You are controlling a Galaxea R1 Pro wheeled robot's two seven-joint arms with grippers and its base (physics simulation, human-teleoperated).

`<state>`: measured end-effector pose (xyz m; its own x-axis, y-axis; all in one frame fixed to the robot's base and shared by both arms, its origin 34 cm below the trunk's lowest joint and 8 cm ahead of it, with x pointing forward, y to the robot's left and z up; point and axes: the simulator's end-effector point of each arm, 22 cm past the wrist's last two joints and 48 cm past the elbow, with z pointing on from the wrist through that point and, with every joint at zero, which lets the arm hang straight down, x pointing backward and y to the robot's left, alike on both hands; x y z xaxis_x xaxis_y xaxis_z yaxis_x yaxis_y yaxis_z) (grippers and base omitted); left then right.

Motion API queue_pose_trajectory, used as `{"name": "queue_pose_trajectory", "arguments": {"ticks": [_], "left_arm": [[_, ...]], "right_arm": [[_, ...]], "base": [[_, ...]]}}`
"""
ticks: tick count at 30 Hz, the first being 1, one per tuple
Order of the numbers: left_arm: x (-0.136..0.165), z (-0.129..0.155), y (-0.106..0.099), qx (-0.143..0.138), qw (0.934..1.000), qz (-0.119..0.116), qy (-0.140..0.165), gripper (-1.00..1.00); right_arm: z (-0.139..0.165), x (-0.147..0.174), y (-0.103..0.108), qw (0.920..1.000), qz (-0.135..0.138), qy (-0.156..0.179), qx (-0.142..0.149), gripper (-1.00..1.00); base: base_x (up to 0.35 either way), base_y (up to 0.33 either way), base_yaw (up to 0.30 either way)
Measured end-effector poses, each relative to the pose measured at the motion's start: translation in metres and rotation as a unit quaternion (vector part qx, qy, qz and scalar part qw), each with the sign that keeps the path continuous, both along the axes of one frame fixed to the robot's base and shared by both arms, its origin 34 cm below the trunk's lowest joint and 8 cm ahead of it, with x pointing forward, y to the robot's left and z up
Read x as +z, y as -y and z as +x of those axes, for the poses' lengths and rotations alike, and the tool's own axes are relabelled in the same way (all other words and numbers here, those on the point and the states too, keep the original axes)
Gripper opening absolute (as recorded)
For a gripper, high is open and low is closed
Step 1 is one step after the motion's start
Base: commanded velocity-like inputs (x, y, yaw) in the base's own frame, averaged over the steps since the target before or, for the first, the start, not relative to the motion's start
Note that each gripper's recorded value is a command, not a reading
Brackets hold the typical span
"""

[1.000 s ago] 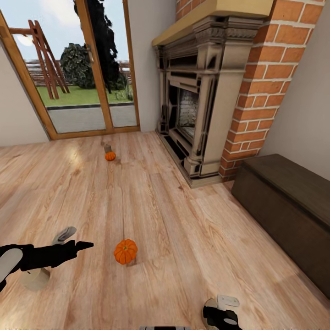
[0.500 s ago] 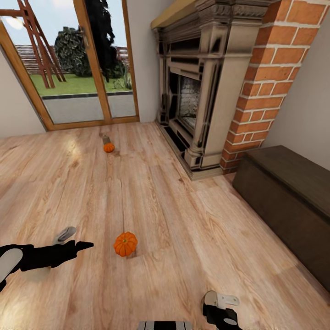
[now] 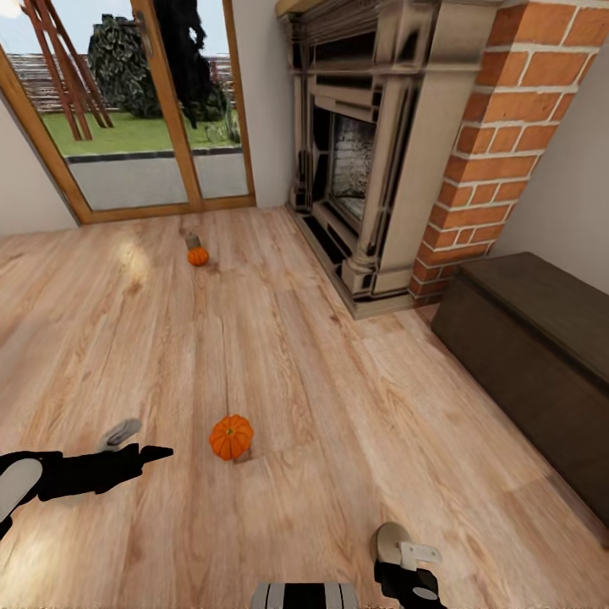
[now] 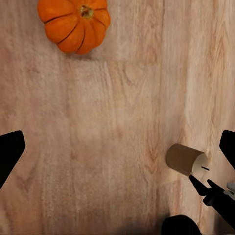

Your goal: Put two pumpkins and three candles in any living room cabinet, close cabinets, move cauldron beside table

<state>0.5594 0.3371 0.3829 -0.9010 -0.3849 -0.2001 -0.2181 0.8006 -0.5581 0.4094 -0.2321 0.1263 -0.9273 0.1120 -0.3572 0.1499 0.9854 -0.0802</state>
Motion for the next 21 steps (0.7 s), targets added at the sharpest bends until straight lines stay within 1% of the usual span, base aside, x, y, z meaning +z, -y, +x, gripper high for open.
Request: {"name": "queue_pose_trajectory", "arguments": {"ticks": [2, 10, 14, 21], "left_arm": [[-0.0040, -0.0009, 0.0000, 0.000, 1.0000, 0.000, -0.004, 1.00], [-0.0038, -0.0008, 0.0003, 0.000, 1.0000, -0.001, -0.004, 1.00], [-0.0037, -0.0010, 0.0002, 0.000, 1.0000, -0.001, -0.004, 1.00], [-0.0036, -0.0007, 0.0002, 0.000, 1.0000, 0.000, -0.004, 1.00]], "right_arm": [[-0.0031, -0.0029, 0.0000, 1.0000, 0.000, -0.004, 0.000, 1.00], [-0.0031, -0.0029, 0.0000, 1.0000, 0.000, -0.004, 0.000, 1.00], [-0.0030, -0.0027, 0.0000, 1.0000, 0.000, -0.004, 0.000, 1.00], [-0.0030, -0.0028, 0.0000, 1.0000, 0.000, -0.004, 0.000, 1.00]], "base": [[0.000, 0.000, 0.000], [0.005, 0.000, 0.000], [0.170, 0.000, 0.000], [0.082, 0.000, 0.000]]}}
